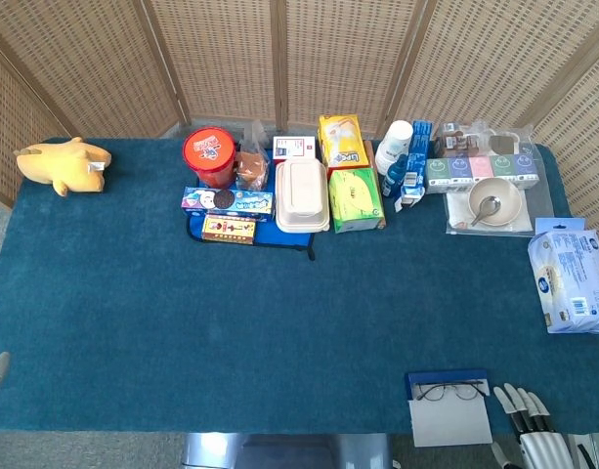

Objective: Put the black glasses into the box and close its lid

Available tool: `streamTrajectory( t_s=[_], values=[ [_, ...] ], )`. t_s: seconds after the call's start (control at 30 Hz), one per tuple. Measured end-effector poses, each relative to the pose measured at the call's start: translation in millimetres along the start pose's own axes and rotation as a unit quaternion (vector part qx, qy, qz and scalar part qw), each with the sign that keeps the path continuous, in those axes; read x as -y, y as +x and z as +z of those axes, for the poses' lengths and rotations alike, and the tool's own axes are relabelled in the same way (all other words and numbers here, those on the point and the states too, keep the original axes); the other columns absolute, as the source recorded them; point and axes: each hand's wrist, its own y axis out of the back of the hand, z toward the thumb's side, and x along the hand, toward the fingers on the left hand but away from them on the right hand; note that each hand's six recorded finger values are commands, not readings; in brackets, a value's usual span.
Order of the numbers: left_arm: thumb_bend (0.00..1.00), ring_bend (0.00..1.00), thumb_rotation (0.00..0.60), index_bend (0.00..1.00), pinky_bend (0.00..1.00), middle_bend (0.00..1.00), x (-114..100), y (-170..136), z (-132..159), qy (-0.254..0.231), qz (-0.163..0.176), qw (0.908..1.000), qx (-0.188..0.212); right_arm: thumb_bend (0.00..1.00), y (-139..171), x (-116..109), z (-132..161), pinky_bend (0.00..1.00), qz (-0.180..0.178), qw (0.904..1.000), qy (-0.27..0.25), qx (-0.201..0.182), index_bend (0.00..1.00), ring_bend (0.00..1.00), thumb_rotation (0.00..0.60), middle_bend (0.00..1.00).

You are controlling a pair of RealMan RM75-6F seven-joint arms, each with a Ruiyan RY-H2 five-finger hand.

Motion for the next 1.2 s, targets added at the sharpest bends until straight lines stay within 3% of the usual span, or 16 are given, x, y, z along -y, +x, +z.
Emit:
streamTrajectory(
  t_s=[0.6, 0.93, 1.2],
  values=[
    [0.3, 0.22, 0.6, 0.26, 0.27, 0.34, 3.0, 0.5, 0.1, 0.001, -0.004, 1.0, 0.0, 0.37, 1.8, -1.1, 1.4, 0.09, -0.009, 0.9999, -0.008, 0.005, 0.0, 0.0, 0.562, 0.0],
    [0.3, 0.22, 0.6, 0.26, 0.27, 0.34, 2.5, 0.6, -0.3, 0.001, -0.003, 1.0, 0.001, 0.38, 6.7, 6.8, 5.3, 0.05, 0.014, 0.9999, 0.005, -0.004, 0.0, 0.0, 0.562, 0.0],
    [0.3, 0.22, 0.6, 0.26, 0.27, 0.34, -1.0, 1.8, 2.3, 0.0, 0.002, 1.0, 0.004, 0.38, 0.2, 7.8, 7.1, 0.05, 0.006, 1.0, -0.003, -0.002, 0.0, 0.0, 0.569, 0.0]
  ],
)
